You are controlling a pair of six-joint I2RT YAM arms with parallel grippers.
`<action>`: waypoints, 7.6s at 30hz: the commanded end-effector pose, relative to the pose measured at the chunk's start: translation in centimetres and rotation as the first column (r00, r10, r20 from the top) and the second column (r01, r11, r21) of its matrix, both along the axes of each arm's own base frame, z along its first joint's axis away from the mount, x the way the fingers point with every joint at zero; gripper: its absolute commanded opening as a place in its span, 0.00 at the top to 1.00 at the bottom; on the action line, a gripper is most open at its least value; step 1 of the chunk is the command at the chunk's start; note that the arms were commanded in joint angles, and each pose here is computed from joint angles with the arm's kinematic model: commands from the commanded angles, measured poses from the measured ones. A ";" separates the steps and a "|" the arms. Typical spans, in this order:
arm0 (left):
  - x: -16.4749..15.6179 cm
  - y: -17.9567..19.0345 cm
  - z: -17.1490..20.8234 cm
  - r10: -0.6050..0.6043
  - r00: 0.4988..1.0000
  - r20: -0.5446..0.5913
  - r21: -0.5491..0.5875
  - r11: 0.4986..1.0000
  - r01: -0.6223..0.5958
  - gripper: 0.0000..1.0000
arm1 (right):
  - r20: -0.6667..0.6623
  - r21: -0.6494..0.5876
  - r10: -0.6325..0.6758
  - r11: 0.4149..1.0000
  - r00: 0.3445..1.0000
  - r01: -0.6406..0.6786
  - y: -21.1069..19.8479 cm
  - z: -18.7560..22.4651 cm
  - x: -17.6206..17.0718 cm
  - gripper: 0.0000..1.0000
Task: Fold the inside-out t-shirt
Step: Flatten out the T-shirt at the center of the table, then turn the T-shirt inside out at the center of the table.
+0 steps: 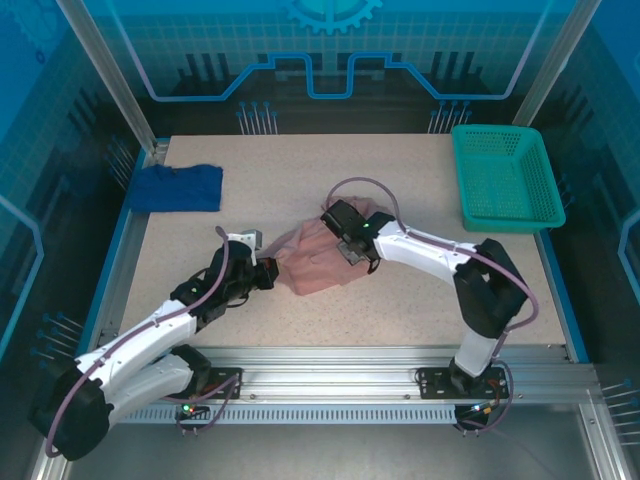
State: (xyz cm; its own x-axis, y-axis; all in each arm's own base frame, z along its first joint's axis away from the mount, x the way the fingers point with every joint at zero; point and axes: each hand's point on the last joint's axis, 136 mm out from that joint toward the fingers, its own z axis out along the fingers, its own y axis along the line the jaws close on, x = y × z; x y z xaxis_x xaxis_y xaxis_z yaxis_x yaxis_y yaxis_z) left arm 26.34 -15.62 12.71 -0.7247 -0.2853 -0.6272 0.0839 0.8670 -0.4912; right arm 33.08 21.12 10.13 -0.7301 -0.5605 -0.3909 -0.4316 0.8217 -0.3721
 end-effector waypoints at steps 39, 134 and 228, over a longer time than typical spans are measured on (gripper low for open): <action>1.4 4.4 5.4 0.194 0.972 0.133 -0.040 0.981 -0.190 1.00 | 0.082 0.740 -0.134 0.672 0.988 0.030 -5.1 10.1 1.2 1.00; 5.2 -16.9 -8.8 -0.647 0.731 -0.217 0.558 0.532 0.637 0.32 | -0.149 0.683 -0.322 0.650 0.935 0.333 -12.5 4.0 -0.7 0.46; -0.8 -17.9 31.0 -0.684 0.571 0.454 -0.164 0.566 0.808 1.00 | 0.212 0.448 0.018 0.887 0.977 -0.114 9.1 -4.7 10.5 0.30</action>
State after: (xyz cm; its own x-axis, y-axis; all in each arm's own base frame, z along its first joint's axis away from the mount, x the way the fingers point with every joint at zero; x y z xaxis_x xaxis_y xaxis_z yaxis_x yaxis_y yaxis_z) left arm 28.28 -33.30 39.75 -0.6290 0.0547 -0.7754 0.7479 0.3146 -0.5845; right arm 43.13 30.85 5.27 -0.5605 -0.3094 -0.7682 -0.4610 0.8872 -0.0209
